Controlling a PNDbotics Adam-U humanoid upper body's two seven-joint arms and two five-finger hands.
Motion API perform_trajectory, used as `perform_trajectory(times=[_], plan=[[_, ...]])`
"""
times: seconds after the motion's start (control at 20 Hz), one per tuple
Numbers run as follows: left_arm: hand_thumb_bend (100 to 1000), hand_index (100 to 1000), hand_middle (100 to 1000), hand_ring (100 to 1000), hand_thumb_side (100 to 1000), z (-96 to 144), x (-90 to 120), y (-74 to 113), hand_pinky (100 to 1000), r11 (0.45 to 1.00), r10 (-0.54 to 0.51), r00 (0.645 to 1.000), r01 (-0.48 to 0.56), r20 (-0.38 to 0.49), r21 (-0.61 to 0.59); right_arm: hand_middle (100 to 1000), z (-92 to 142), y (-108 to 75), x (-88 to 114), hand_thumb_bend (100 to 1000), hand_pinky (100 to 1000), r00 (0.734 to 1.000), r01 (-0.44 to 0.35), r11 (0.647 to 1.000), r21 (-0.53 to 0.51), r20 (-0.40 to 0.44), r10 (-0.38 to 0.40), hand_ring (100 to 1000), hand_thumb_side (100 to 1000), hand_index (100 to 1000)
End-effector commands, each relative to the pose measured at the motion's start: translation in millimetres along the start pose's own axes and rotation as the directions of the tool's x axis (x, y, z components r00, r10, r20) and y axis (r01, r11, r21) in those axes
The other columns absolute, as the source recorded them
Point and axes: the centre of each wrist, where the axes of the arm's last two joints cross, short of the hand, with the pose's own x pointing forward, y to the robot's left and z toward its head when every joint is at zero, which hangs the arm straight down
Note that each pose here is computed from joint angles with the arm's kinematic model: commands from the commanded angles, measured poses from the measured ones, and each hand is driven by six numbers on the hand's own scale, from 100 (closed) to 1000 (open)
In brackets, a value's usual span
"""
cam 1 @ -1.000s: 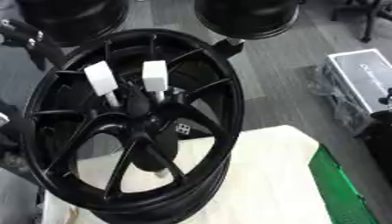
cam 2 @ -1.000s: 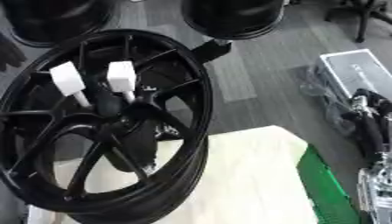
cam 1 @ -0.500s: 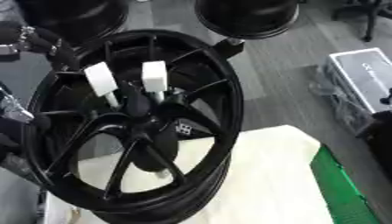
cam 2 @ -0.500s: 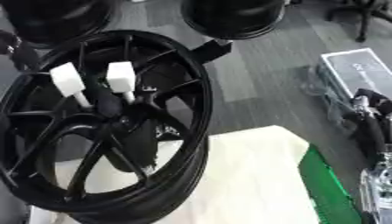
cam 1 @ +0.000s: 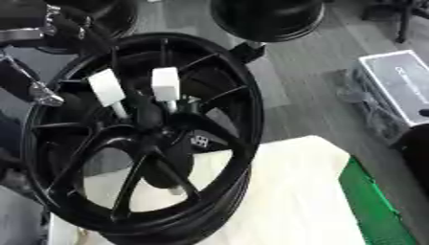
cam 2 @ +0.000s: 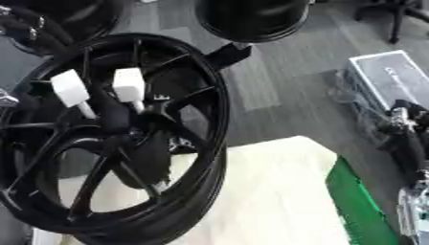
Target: Pull the pin out of the wheel hub.
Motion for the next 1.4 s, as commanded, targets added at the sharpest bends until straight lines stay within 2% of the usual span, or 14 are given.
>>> perform_trajectory(times=[0.05, 0.3, 0.35, 0.55, 0.95, 1.1, 1.2, 1.25, 1.3, 1.4], plan=[[445, 807, 784, 528, 100, 3, -9, 5.8, 701, 0.962, -0.150, 0.974, 0.184, 0.170, -0.204, 619, -5, -3.1, 7, 100, 667, 0.999, -0.017, 1.000, 0.012, 0.031, 0.016, 506, 692, 762], [407, 775, 753, 514, 100, 3, -19, -3.1, 701, 0.942, -0.151, 0.965, 0.207, 0.216, -0.265, 619, -5, -2.7, 7, 100, 667, 0.999, -0.015, 1.000, 0.010, 0.030, 0.015, 506, 697, 762], [383, 748, 716, 497, 100, 3, -20, -5.0, 698, 0.938, -0.148, 0.963, 0.209, 0.224, -0.278, 619, -6, -2.4, 7, 100, 667, 0.999, -0.014, 1.000, 0.011, 0.031, 0.014, 506, 697, 762], [357, 723, 689, 482, 100, -1, -21, -11.0, 695, 0.929, -0.123, 0.961, 0.200, 0.249, -0.310, 619, -6, -1.7, 8, 100, 667, 0.999, -0.012, 1.000, 0.014, 0.032, 0.012, 506, 701, 762], [365, 733, 711, 492, 100, -10, -11, -28.7, 693, 0.915, -0.075, 0.948, 0.189, 0.309, -0.357, 620, -7, -1.6, 8, 100, 667, 0.999, -0.011, 1.000, 0.015, 0.033, 0.011, 505, 703, 762], [320, 685, 645, 467, 100, -10, -7, -31.8, 677, 0.905, -0.076, 0.945, 0.200, 0.318, -0.376, 620, -7, -1.5, 8, 100, 667, 0.999, -0.012, 1.000, 0.016, 0.035, 0.011, 505, 700, 762], [276, 610, 544, 434, 100, -9, -7, -32.0, 660, 0.902, -0.079, 0.945, 0.203, 0.316, -0.381, 620, -7, -1.6, 8, 100, 666, 0.999, -0.012, 1.000, 0.016, 0.035, 0.012, 505, 699, 762], [276, 610, 544, 434, 100, -8, -7, -31.6, 660, 0.901, -0.081, 0.946, 0.204, 0.313, -0.382, 620, -7, -1.8, 8, 100, 666, 0.999, -0.013, 1.000, 0.016, 0.035, 0.012, 505, 699, 762], [231, 565, 486, 402, 100, -7, -8, -30.8, 641, 0.902, -0.083, 0.947, 0.203, 0.309, -0.382, 620, -7, -2.0, 8, 100, 666, 0.999, -0.013, 1.000, 0.015, 0.034, 0.013, 505, 700, 762], [216, 554, 472, 391, 100, -4, -10, -28.8, 634, 0.904, -0.085, 0.950, 0.201, 0.300, -0.378, 620, -7, -2.3, 8, 100, 666, 0.999, -0.013, 1.000, 0.014, 0.033, 0.013, 505, 700, 762]])
